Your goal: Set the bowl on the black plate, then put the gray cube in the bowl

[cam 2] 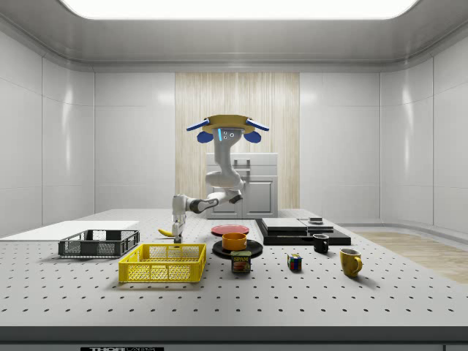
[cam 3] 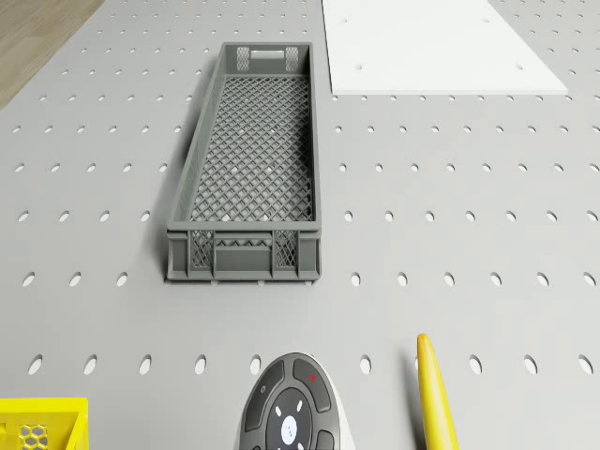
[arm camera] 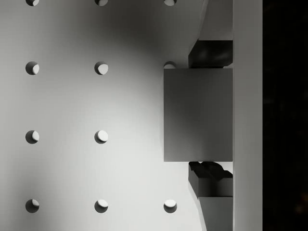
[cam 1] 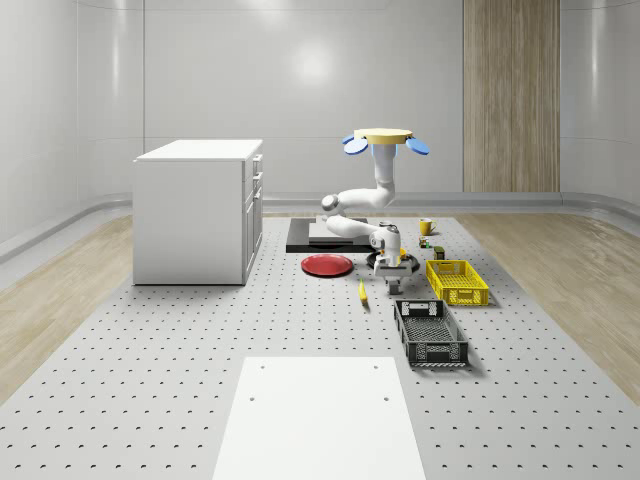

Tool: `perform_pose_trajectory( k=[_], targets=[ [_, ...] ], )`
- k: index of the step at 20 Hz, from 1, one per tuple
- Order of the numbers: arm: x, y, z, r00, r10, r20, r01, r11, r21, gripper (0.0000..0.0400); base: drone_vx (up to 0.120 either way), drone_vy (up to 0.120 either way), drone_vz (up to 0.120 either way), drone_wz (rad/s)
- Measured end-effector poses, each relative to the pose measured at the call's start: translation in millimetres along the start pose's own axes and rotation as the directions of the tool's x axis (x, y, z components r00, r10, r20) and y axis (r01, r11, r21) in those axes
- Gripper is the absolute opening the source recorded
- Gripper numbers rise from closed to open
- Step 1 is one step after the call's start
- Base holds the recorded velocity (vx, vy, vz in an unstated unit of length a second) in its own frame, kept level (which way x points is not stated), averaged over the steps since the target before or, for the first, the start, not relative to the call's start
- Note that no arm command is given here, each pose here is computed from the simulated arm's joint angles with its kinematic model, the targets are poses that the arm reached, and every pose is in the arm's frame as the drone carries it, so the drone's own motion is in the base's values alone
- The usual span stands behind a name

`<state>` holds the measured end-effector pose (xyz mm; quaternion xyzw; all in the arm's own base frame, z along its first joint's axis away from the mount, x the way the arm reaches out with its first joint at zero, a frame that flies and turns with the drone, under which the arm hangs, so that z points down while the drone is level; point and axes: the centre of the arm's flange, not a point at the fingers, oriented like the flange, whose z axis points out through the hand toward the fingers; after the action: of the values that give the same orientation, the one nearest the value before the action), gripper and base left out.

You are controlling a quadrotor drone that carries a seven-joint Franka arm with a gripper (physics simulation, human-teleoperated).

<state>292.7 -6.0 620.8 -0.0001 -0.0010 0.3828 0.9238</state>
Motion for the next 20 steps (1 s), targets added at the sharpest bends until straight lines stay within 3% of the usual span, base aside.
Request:
perform_pose_trajectory(
  k=[4, 7, 10, 20],
  targets=[
    [0.1, 0.0, 0, 1.000, 0.000, 0.000, 0.000, 1.000, 0.000, 0.0266, 0.000, 0.000, 0.000, 0.000],
    [0.1, 0.0, 0, 1.000, 0.000, 0.000, 0.000, 1.000, 0.000, 0.0337, 0.000, 0.000, 0.000, 0.000],
    [0.1, 0.0, 0, 1.000, 0.000, 0.000, 0.000, 1.000, 0.000, 0.0370, 0.000, 0.000, 0.000, 0.000],
    [3.1, -2.9, 19, 1.000, 0.000, 0.000, 0.000, 1.000, 0.000, 0.0398, 0.000, 0.000, 0.000, 0.000]
  ],
)
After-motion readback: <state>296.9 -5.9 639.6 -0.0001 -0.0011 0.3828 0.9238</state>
